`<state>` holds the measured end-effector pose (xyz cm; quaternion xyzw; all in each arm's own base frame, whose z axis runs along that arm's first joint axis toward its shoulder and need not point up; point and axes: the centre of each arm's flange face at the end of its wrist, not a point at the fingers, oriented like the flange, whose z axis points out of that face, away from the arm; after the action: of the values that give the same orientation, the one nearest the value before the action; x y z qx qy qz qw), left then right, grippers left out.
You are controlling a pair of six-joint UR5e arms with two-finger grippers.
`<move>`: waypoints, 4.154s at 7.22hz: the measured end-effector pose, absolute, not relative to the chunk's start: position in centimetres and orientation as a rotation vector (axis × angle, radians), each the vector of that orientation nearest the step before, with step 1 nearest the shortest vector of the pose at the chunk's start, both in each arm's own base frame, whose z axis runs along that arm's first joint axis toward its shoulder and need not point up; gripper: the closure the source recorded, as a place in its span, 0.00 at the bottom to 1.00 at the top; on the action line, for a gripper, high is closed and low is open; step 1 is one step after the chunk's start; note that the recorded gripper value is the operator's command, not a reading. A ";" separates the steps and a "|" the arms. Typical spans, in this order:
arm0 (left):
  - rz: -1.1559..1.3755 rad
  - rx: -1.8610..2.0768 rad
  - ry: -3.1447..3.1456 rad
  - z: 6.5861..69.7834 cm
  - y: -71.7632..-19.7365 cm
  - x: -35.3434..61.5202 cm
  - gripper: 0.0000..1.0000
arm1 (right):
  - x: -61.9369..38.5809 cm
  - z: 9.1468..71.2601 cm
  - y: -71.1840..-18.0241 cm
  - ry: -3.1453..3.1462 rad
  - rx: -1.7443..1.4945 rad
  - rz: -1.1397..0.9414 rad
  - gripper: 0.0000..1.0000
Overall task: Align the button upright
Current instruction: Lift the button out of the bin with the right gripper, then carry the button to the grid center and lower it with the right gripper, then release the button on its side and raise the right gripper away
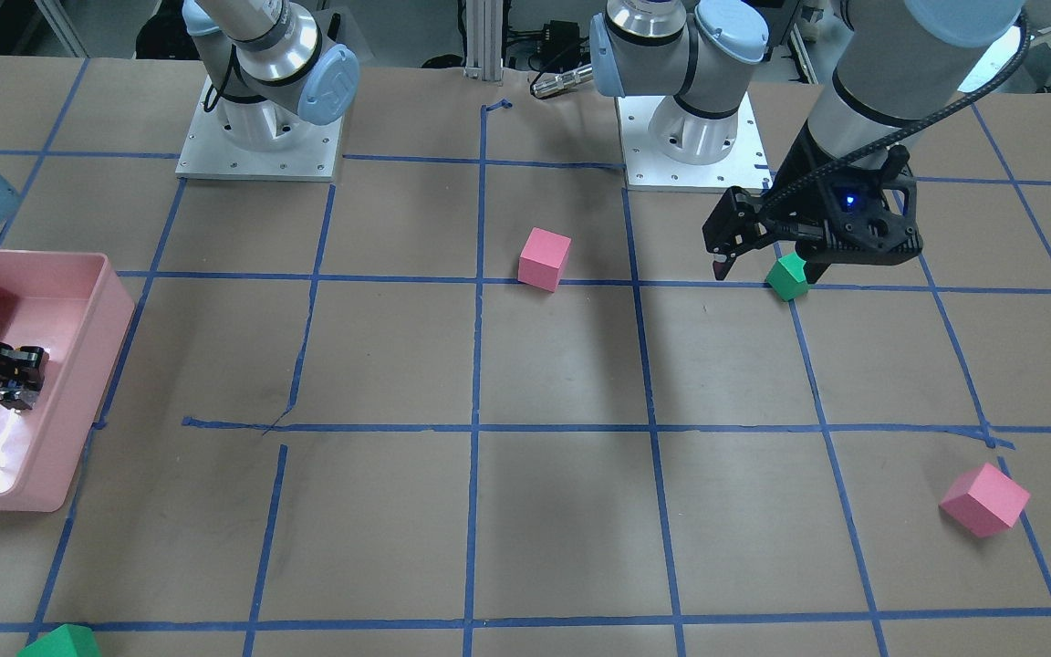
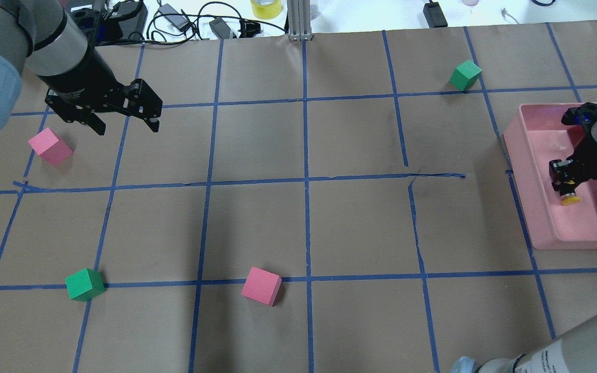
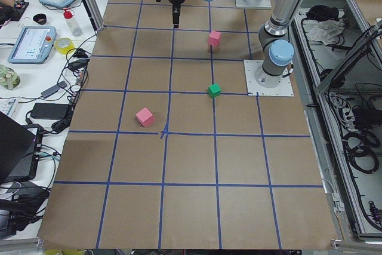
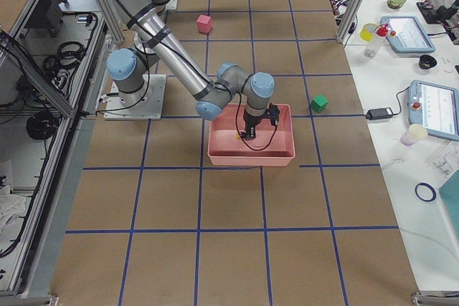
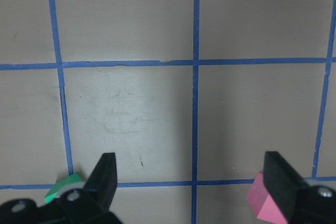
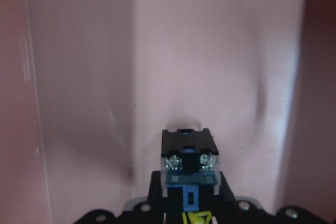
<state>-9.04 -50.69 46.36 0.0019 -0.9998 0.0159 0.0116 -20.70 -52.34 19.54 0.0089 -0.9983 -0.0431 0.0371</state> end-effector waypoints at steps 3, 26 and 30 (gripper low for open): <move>0.050 0.006 -3.118 46.4 -50.7 -9.0 0.00 | -21.8 25.3 -54.4 -3.058 0.090 -0.064 1.00; 0.085 0.001 -3.119 47.0 -50.8 -9.2 0.00 | 38.3 19.4 -49.5 -3.207 0.251 0.096 0.48; 0.087 0.001 -3.119 47.0 -50.6 -9.2 0.00 | 38.1 19.1 -48.9 -3.211 0.255 0.071 0.00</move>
<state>-9.20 -50.64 47.04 0.0002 -0.9996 0.0278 0.0106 38.09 -48.92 19.12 0.0790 -0.9958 0.0221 -0.0402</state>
